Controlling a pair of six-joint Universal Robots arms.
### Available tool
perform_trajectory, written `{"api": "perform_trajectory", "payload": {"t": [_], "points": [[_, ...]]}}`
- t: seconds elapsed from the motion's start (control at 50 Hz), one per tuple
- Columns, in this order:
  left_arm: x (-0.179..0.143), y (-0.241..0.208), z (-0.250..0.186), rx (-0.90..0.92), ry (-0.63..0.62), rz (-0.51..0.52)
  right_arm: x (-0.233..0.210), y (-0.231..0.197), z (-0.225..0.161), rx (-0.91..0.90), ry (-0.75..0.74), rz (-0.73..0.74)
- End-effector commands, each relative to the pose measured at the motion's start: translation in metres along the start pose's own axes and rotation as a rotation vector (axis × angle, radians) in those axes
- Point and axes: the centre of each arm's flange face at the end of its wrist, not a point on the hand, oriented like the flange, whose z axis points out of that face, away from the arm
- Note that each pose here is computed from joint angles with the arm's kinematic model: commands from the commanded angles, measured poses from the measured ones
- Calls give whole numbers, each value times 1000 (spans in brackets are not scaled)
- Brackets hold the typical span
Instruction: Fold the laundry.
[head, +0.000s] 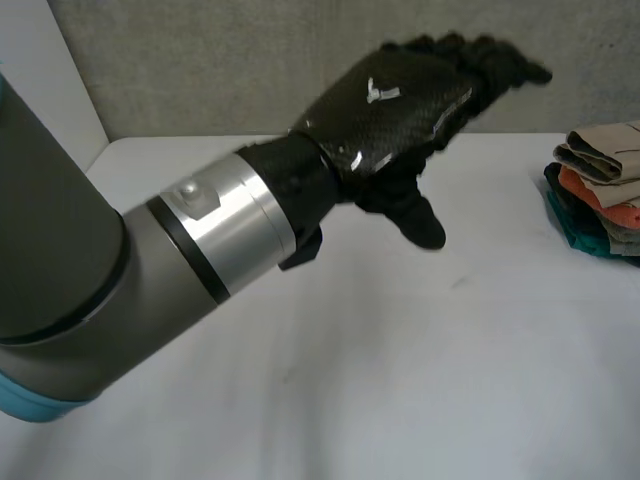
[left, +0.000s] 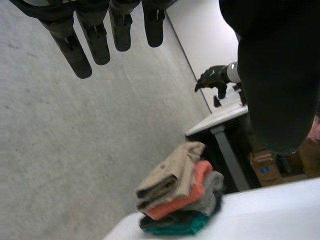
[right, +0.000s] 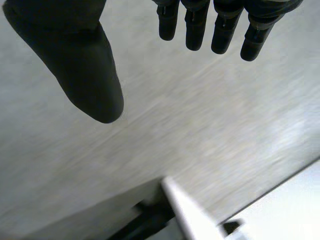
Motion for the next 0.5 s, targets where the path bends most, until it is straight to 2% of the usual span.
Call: {"api": "perform_trajectory", "payload": {"t": [0.02,0.06,0.08,0.1,0.12,0.16,0.18,0.22,0.26,0.32,0.34,0.42,0.5], "points": [[-27,-60,-7,175,-239,-15,-10,-112,-27,374,8,198],[-41,-69,-12,209,-343,-29,-35,-148,-54,492,-112,283],[-61,-76,-21,241,-466,-20,-47,-158,-65,528,-169,304],[-67,-79,-24,248,-502,-12,-69,-176,-90,595,-285,341],[-88,-84,-35,264,-610,21,-76,-183,-99,618,-325,351],[-112,-89,-49,259,-714,69,-107,-193,-135,670,-478,373],[-134,-88,-63,228,-798,127,-118,-195,-147,683,-531,377],[-155,-80,-79,156,-883,187,-148,-197,-183,692,-687,401],[-184,-60,-103,13,-995,268,-167,-196,-208,683,-783,418],[-211,-38,-127,-142,-1090,341,-200,-188,-254,623,-948,438],[-227,-18,-143,-249,-1139,364,-205,-185,-262,606,-976,437],[-257,41,-186,-524,-1215,362,-230,-164,-294,491,-1102,384],[-266,89,-215,-714,-1175,325,-256,-137,-307,380,-1161,286]]}}
